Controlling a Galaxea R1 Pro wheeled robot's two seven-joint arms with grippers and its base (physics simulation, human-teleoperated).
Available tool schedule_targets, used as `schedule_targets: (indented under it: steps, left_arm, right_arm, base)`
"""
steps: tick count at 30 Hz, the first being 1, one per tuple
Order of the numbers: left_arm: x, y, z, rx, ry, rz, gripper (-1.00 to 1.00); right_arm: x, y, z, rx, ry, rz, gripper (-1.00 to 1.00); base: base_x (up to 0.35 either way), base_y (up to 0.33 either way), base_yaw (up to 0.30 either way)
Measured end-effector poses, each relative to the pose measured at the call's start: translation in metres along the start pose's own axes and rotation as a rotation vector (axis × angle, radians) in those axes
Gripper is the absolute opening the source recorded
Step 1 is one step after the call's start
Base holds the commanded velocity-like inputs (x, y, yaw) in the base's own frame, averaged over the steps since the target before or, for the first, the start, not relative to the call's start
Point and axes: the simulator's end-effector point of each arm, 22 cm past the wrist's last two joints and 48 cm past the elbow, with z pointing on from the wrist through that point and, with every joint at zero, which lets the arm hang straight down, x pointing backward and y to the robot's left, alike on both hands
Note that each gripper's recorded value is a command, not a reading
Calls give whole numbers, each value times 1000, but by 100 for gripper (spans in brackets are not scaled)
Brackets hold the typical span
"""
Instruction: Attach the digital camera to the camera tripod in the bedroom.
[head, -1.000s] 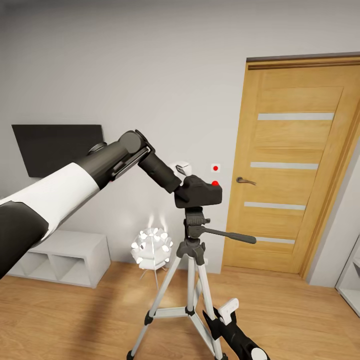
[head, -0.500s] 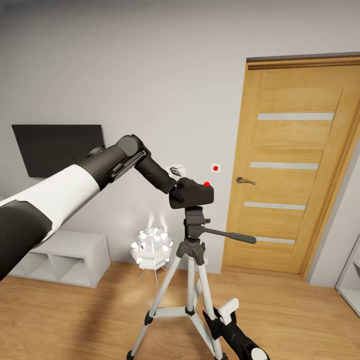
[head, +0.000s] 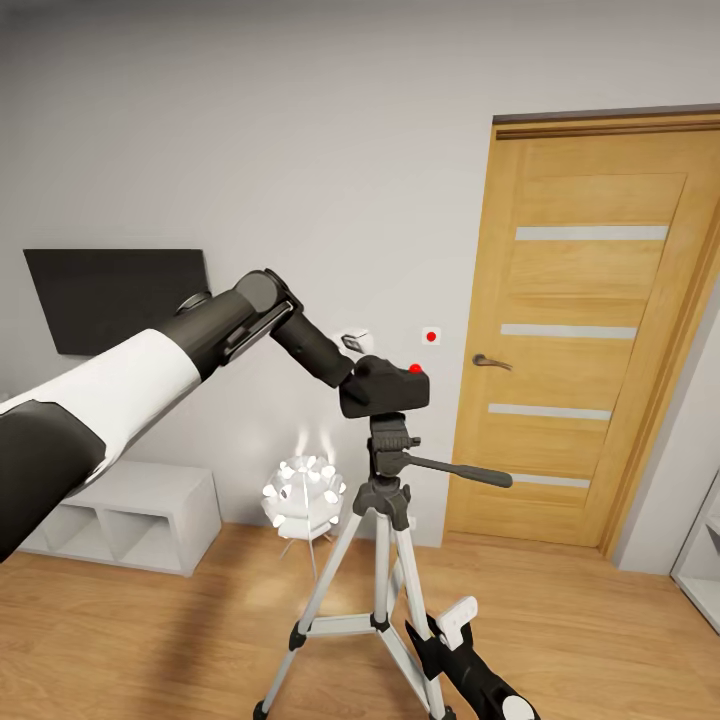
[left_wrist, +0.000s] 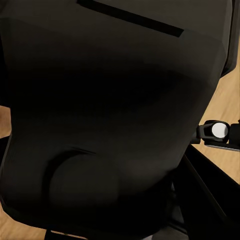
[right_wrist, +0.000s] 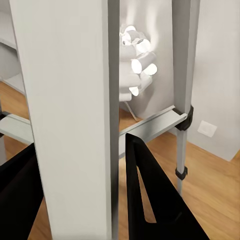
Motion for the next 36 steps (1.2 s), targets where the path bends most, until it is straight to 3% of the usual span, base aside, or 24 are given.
schedule_targets:
  steps: [36]
  left_arm:
    - [-1, -7, 7, 13, 7, 10, -100]
  right_arm:
    - [0, 0, 0, -1, 0, -2, -100]
  base:
    - [0, 0, 0]
